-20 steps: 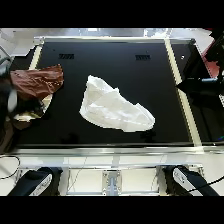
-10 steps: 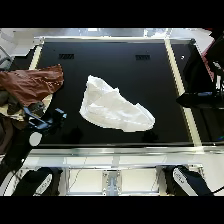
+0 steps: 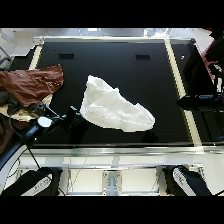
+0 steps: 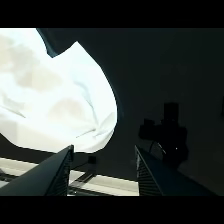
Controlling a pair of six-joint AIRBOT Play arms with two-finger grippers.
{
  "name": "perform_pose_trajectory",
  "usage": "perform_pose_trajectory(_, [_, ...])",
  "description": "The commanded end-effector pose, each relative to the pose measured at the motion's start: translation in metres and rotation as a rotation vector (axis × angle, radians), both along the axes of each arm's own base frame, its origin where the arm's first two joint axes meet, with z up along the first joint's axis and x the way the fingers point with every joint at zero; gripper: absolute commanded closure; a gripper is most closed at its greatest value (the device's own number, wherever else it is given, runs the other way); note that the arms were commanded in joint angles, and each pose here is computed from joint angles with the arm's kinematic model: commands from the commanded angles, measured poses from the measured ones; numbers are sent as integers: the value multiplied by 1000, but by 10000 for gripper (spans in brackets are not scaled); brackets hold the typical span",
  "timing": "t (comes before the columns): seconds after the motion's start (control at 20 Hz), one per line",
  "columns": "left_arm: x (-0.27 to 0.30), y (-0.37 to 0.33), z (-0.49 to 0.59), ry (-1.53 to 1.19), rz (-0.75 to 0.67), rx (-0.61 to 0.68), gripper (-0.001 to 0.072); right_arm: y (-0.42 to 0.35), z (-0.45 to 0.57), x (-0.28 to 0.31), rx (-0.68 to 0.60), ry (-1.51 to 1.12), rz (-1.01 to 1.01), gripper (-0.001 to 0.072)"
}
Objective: Fold the shirts.
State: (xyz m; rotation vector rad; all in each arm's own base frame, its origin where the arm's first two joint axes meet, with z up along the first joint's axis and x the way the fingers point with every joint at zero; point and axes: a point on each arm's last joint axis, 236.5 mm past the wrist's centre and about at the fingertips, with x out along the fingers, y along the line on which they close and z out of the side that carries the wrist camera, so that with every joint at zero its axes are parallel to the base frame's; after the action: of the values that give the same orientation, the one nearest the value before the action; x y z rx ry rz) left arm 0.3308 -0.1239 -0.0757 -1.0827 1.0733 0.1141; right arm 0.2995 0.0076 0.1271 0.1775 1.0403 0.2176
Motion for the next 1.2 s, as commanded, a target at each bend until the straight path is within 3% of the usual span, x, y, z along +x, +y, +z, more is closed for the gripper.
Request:
perform_pose_trajectory(0.0, [10, -9, -8, 8, -65, 6, 290, 3, 0, -2, 14, 6, 4, 265])
perform_pose_trajectory(0.5, [19, -20, -37, 102, -116, -3, 301, 7, 2, -1, 39, 7, -10, 265])
perform_pose_trajectory(0.7, [46, -20, -19, 1, -145, 31, 694, 8, 3, 0, 51, 2, -15, 265])
perform_pose_trajectory(0.85, [71, -25, 9, -71, -155, 25, 693, 12, -6, 6, 84, -8, -28, 265])
perform_pose_trajectory(1.05, [82, -32, 28, -120, -206, 30, 693, 12, -94, 16, 184, 21, -175, 268])
perform_pose_trajectory(1.15, [76, -36, 27, -103, -226, 19, 693, 18, -149, 5, 211, 109, -222, 337])
